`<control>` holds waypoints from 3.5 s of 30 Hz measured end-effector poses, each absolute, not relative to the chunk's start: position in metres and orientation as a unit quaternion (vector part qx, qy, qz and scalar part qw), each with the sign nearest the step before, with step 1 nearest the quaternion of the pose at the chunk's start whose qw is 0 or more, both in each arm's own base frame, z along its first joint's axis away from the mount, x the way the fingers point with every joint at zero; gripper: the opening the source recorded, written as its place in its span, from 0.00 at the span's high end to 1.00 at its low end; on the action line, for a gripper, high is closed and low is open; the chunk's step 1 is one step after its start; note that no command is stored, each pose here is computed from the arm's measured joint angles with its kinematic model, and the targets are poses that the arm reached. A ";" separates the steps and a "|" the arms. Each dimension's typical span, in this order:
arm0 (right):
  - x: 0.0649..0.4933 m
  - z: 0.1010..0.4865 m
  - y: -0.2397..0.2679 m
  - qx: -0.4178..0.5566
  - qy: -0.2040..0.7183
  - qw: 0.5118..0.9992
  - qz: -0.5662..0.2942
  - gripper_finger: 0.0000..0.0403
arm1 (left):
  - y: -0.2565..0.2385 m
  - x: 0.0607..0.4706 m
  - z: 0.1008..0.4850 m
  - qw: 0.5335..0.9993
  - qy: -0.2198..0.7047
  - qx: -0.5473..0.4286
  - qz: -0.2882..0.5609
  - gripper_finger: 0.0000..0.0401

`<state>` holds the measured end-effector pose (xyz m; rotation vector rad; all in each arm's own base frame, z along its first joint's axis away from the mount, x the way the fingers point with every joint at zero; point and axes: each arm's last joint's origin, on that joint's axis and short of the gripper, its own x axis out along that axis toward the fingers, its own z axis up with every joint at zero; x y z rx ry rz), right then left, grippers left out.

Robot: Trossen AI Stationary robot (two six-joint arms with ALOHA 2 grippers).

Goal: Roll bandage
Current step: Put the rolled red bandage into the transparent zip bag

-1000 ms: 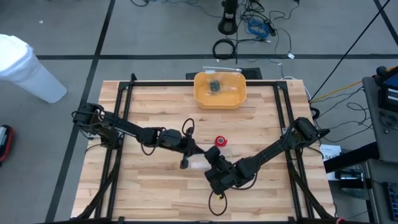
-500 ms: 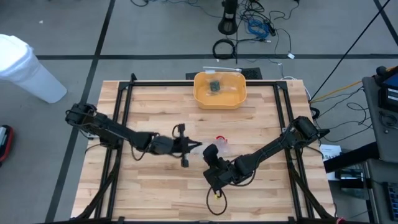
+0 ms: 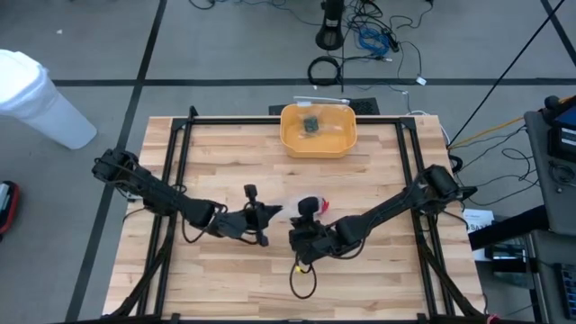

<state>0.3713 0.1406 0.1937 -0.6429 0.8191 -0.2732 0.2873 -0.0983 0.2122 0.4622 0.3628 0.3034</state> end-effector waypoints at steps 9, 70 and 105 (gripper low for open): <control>0.358 0.224 0.147 -0.221 0.347 0.899 -0.153 0.76 | -0.086 0.287 0.203 0.942 0.216 0.193 0.172 1.00; 0.355 0.180 0.109 -0.216 0.399 0.879 -0.147 0.93 | -0.056 0.305 0.195 0.955 0.207 0.067 0.200 1.00; 0.280 0.224 0.132 -0.153 0.546 0.738 -0.366 0.69 | -0.057 0.304 0.194 0.954 0.216 0.081 0.190 1.00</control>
